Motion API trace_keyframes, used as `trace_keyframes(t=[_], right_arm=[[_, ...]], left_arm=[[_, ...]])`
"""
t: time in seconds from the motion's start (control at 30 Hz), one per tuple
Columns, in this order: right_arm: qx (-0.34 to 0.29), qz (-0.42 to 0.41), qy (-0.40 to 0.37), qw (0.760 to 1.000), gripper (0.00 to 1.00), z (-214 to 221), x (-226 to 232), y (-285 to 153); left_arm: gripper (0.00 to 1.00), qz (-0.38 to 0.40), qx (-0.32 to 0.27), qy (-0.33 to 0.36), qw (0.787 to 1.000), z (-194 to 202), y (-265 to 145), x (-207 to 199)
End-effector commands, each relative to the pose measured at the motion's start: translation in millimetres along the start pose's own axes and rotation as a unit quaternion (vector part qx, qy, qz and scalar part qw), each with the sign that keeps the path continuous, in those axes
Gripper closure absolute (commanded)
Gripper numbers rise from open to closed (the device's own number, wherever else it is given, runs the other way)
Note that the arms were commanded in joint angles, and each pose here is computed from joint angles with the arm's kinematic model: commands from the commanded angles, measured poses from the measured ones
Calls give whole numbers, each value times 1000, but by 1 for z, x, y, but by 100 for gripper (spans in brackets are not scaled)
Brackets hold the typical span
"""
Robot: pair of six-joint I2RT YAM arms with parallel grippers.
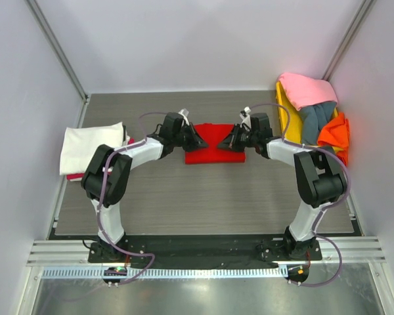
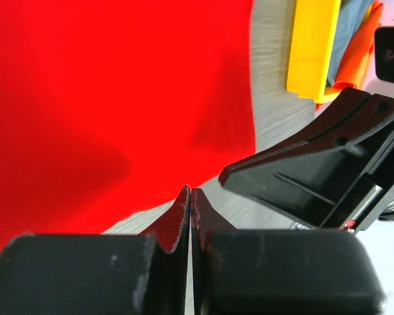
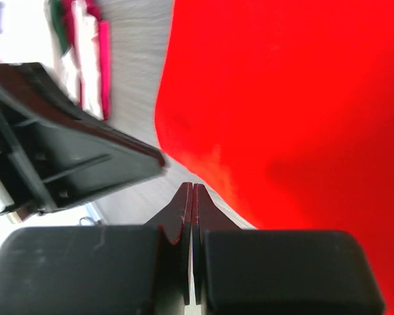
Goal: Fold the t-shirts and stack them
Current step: Fold the tshirt
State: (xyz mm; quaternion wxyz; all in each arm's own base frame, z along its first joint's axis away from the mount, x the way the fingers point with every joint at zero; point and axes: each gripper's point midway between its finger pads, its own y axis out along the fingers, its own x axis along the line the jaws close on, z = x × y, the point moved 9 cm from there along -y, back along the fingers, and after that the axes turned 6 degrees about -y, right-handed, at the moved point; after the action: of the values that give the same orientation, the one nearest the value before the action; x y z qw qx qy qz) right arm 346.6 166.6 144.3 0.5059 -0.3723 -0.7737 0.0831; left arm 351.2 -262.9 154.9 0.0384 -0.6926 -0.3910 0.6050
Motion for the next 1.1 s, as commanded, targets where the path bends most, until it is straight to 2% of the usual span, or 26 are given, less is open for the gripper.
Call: trace_keyframes(t=[0.0, 0.23, 0.43, 0.53, 0.7, 0.9, 0.93, 0.97, 1.03, 1.07], right_arm=[[-11, -82, 13, 996, 99, 0, 2, 12], [6, -105, 90, 990, 99, 24, -48, 19], [-39, -98, 117, 987, 99, 22, -85, -8], [-59, -88, 131, 986, 99, 19, -97, -18], [-93, -72, 136, 984, 99, 11, -104, -35], [-107, -44, 109, 987, 98, -1, -91, -47], [-110, -38, 95, 989, 95, -4, -90, -49], [-108, -20, 98, 989, 82, -4, -89, -51], [-111, 3, 80, 991, 70, -9, -90, -52], [-109, 17, 85, 990, 59, -8, -92, -52]], left_arm=[[100, 42, -4, -14, 999, -2, 3, -1], [100, 25, -3, -43, 999, 4, 15, 48], [100, -26, -19, -75, 997, 12, 17, 99], [100, -29, -45, -92, 994, 12, 9, 112], [99, -28, -65, -85, 994, 12, -7, 111], [88, 8, -69, -38, 997, 1, -30, 70], [86, 10, -75, -31, 997, 0, -35, 65], [79, 15, -89, -19, 996, -5, -44, 54], [71, -5, -92, -5, 996, -6, -54, 49], [66, -17, -97, 0, 995, -7, -58, 47]])
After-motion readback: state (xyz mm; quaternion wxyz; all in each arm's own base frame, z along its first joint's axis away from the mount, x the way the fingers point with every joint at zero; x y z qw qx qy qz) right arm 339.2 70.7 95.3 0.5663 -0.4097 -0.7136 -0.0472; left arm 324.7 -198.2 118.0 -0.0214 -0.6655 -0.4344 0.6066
